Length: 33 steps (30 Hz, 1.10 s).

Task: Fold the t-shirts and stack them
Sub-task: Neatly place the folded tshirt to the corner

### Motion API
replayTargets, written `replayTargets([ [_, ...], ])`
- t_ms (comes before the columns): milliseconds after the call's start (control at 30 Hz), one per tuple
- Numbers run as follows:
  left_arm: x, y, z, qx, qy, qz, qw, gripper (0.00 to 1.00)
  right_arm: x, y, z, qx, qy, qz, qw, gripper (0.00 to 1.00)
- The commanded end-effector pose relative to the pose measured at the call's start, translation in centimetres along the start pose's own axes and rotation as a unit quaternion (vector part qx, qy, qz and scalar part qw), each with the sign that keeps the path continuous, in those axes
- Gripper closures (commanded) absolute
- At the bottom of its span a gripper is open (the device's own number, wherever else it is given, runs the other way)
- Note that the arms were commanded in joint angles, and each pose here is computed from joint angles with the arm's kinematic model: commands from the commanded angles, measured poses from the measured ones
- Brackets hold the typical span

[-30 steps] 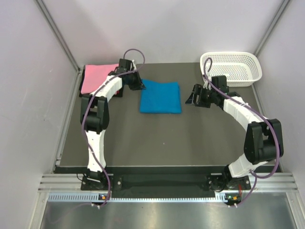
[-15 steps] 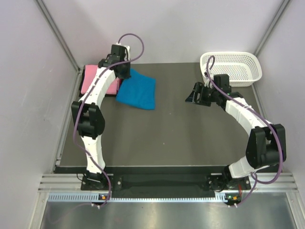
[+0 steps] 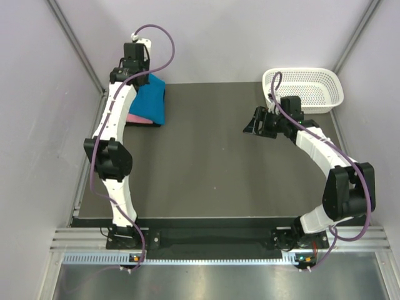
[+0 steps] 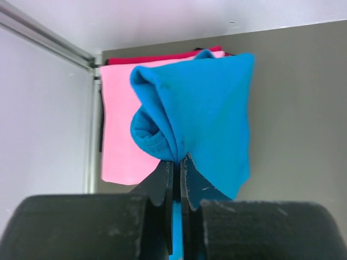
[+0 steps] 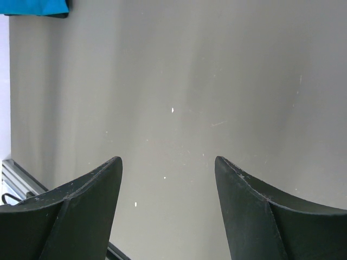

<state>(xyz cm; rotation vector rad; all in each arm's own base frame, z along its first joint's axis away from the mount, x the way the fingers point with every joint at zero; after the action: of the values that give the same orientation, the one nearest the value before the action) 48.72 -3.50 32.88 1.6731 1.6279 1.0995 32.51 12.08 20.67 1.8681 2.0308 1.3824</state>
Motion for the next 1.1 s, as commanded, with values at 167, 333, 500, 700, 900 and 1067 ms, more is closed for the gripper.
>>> replayTargets([
  [167,3.0,2.8,2.2,-0.079,0.056,0.027,0.995,1.0,1.2,3.0,-0.2,-0.04,0.02,-0.029,0.999,0.3],
  [333,5.9,1.6,5.1,-0.068,0.085,0.013,0.994,1.0,0.9,3.3,0.1,-0.04,0.014,-0.033,0.999,0.3],
  [500,8.3,0.3,8.1,-0.067,0.107,-0.008,0.992,1.0,0.1,3.6,1.0,-0.035,0.007,-0.031,0.999,0.3],
  [700,10.5,-1.3,11.2,-0.073,0.108,-0.028,0.991,1.0,-0.5,3.7,2.4,-0.023,0.005,-0.029,0.999,0.3],
  [900,11.4,-1.9,13.5,-0.081,0.113,-0.043,0.989,1.0,-0.9,3.6,3.4,-0.02,0.005,-0.028,0.999,0.3],
  [1067,12.2,-2.0,13.8,-0.091,0.123,-0.056,0.987,1.0,-1.5,3.3,3.9,-0.011,0.0,-0.027,1.0,0.3],
])
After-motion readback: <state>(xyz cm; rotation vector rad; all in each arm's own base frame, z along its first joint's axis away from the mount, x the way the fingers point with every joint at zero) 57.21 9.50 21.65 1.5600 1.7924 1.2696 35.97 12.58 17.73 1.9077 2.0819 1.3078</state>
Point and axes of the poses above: each gripper's point midway between its finger pads, its own z axis out along the fingers, its own x axis along the line the jaws close on, y = z × x, the point moved 8 cm from there along -z, back along the fingers, and after that the axes turned 4 degrees about -z, right-handed, at the moved point
